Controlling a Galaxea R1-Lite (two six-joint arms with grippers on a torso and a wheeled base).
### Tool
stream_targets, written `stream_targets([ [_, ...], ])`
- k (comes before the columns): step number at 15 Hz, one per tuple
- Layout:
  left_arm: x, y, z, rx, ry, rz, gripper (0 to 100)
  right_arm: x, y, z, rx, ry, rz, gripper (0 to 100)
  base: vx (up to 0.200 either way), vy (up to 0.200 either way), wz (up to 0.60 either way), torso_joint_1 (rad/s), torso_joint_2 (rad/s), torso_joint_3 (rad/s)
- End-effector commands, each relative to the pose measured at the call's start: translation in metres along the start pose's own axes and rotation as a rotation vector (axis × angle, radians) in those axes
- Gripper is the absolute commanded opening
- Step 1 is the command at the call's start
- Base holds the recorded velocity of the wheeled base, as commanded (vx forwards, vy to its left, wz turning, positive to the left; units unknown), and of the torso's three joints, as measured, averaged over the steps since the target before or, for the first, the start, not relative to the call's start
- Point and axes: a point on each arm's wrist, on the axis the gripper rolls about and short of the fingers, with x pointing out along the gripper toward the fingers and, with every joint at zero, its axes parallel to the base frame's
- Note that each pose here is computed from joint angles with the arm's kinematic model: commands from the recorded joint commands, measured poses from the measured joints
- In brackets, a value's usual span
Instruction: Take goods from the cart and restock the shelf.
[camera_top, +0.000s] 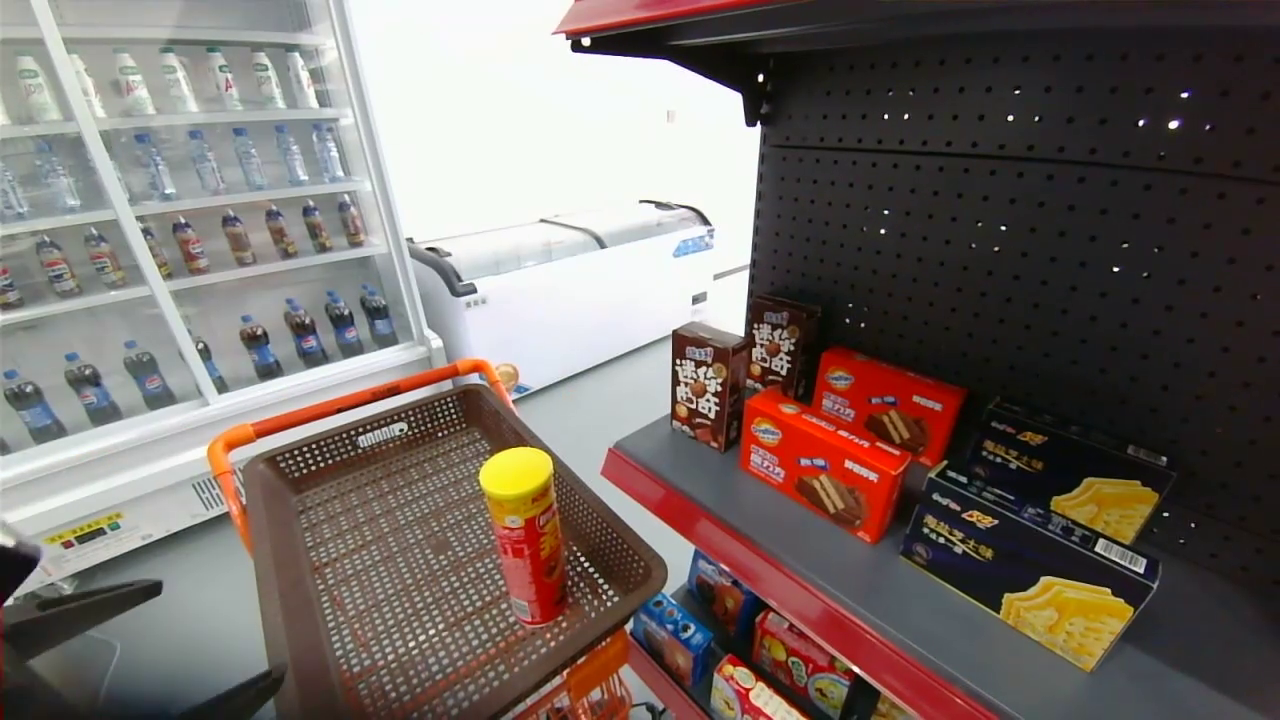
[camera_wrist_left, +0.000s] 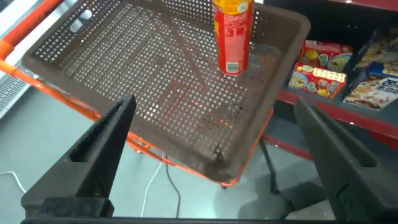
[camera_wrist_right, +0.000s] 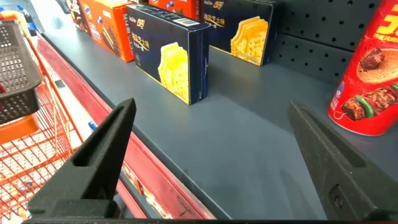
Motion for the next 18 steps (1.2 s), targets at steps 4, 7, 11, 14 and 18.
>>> stream_targets([
  [4,0.088,0.013,0.012,-0.008,0.083,-0.026,100,0.0,0.0,0.0,0.0,0.0,0.0,100,0.0,0.0,0.0,0.0,0.0,0.0],
  [7,0.129,0.014,0.006,-0.012,0.088,-0.041,100,0.0,0.0,0.0,0.0,0.0,0.002,100,0.0,0.0,0.0,0.0,0.0,0.0],
  [11,0.15,0.007,0.001,-0.006,0.113,-0.08,100,0.0,0.0,0.0,0.0,0.0,0.0,100,0.0,0.0,0.0,0.0,0.0,0.0],
  [14,0.182,-0.003,-0.005,0.008,0.144,-0.125,100,0.0,0.0,0.0,0.0,0.0,0.002,100,0.0,0.0,0.0,0.0,0.0,0.0],
  [18,0.219,-0.012,-0.009,0.009,0.115,-0.148,100,0.0,0.0,0.0,0.0,0.0,0.0,100,0.0,0.0,0.0,0.0,0.0,0.0],
])
